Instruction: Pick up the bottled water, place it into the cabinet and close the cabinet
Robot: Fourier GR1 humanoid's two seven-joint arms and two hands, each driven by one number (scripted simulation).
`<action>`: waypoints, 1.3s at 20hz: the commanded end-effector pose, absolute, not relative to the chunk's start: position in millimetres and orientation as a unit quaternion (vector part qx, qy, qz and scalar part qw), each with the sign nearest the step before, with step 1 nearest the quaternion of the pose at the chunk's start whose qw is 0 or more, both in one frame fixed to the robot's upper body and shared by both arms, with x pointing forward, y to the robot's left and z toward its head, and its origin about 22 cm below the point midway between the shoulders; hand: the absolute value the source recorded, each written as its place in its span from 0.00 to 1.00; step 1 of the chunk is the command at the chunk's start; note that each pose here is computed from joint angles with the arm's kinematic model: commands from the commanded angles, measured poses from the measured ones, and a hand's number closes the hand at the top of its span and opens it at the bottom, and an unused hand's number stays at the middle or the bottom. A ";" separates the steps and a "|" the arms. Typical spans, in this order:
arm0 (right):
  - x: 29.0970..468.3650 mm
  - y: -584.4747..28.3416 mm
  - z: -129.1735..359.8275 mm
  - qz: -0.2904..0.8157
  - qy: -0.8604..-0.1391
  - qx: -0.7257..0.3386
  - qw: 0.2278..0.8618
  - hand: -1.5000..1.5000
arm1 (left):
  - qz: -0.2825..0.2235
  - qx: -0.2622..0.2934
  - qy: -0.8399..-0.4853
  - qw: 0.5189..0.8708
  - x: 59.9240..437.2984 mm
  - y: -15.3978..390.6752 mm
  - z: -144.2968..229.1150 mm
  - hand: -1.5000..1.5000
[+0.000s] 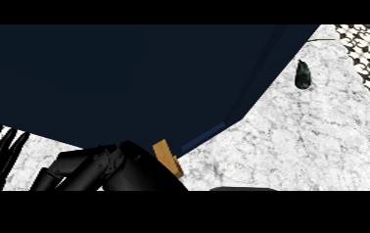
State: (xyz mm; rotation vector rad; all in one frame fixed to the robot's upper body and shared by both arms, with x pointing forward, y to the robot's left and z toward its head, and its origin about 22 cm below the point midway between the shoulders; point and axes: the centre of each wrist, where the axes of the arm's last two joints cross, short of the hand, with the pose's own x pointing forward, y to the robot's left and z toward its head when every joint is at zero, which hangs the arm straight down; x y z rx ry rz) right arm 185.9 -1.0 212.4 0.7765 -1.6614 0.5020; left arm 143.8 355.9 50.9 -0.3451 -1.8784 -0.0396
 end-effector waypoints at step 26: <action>364.4 -43.7 172.3 0.224 -0.703 0.290 0.610 1.00 | -0.013 -0.124 -0.808 0.576 131.5 368.2 92.3 0.00</action>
